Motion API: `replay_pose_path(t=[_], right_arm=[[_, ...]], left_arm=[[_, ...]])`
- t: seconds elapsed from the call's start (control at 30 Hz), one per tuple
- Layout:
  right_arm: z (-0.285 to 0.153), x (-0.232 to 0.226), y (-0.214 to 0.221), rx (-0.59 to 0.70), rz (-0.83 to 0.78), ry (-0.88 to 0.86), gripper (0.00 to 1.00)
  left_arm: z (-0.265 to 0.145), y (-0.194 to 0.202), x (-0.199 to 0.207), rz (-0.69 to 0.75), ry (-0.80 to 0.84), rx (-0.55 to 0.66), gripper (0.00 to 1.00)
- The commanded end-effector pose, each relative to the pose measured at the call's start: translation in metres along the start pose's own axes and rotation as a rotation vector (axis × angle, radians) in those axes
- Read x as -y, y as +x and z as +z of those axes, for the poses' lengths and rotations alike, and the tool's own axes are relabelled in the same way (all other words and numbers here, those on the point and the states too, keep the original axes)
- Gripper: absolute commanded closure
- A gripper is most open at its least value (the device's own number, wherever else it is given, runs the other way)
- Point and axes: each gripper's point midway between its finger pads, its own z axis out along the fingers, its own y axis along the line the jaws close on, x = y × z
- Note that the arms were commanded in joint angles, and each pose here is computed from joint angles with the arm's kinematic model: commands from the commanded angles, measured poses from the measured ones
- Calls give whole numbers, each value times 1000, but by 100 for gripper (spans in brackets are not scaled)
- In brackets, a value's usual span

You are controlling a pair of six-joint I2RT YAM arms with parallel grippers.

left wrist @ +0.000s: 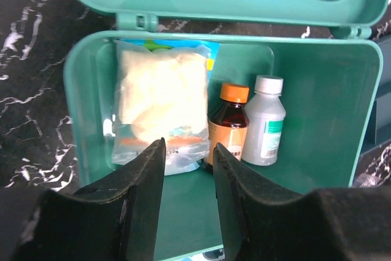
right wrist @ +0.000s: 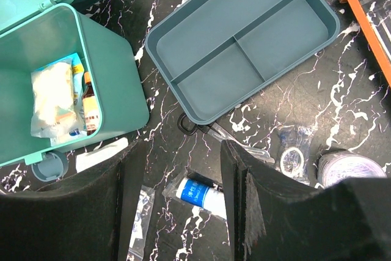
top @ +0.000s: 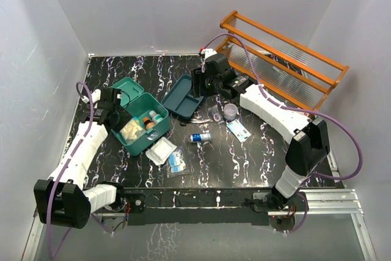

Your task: Organize the medicine kit

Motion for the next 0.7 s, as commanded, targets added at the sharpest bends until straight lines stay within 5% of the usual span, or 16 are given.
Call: replay_pose_path(t=[0.0, 0.33, 0.67], right_arm=[[-5, -8, -24, 77, 3, -32, 50], [-2, -5, -9, 45, 12, -32, 49], [-1, 1, 8, 13, 27, -11, 46]], left_arm=[[8, 20, 17, 56, 100, -102, 65], [41, 45, 24, 167, 107, -219, 69], [64, 71, -13, 297, -65, -277, 73]])
